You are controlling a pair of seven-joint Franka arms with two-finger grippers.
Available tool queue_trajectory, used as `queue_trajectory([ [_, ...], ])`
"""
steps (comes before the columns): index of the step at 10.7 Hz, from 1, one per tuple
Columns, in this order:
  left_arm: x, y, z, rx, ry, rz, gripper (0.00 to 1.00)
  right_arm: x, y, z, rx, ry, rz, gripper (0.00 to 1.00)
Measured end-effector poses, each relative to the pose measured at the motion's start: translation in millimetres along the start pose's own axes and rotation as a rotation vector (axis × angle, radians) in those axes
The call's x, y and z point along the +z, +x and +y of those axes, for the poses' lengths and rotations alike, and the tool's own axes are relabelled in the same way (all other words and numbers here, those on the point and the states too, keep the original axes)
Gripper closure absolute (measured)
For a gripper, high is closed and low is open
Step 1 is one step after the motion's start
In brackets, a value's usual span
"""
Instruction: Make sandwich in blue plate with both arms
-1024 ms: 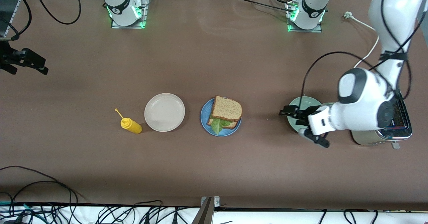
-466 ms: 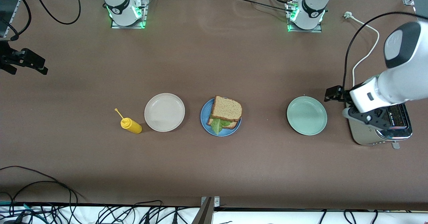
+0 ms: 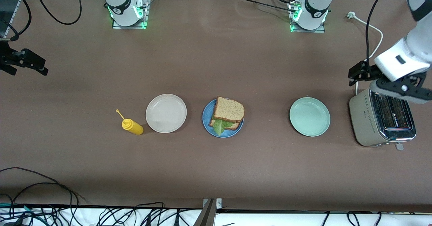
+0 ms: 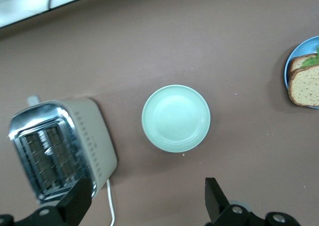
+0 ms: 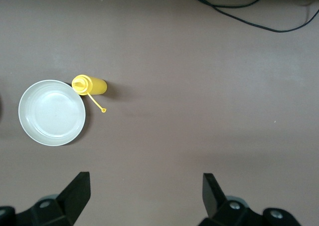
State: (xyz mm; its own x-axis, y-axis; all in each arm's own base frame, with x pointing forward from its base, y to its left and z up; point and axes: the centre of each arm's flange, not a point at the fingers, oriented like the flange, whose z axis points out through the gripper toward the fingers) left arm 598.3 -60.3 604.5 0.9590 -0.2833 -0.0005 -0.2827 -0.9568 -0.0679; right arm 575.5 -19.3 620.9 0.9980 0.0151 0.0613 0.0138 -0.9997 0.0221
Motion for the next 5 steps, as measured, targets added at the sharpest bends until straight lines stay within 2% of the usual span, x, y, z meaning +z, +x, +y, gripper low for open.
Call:
queue_trajectory([
  [2,-28.2,-18.6,3.9,-0.024,0.038,0.014,0.00,0.0,0.0,0.5,0.001,-0.001,0.000,0.00],
  [5,-42.4,-38.3,21.0,-0.052,-0.014,0.031,0.00,-1.7,2.0,3.2,0.005,-0.004,0.019,0.00],
])
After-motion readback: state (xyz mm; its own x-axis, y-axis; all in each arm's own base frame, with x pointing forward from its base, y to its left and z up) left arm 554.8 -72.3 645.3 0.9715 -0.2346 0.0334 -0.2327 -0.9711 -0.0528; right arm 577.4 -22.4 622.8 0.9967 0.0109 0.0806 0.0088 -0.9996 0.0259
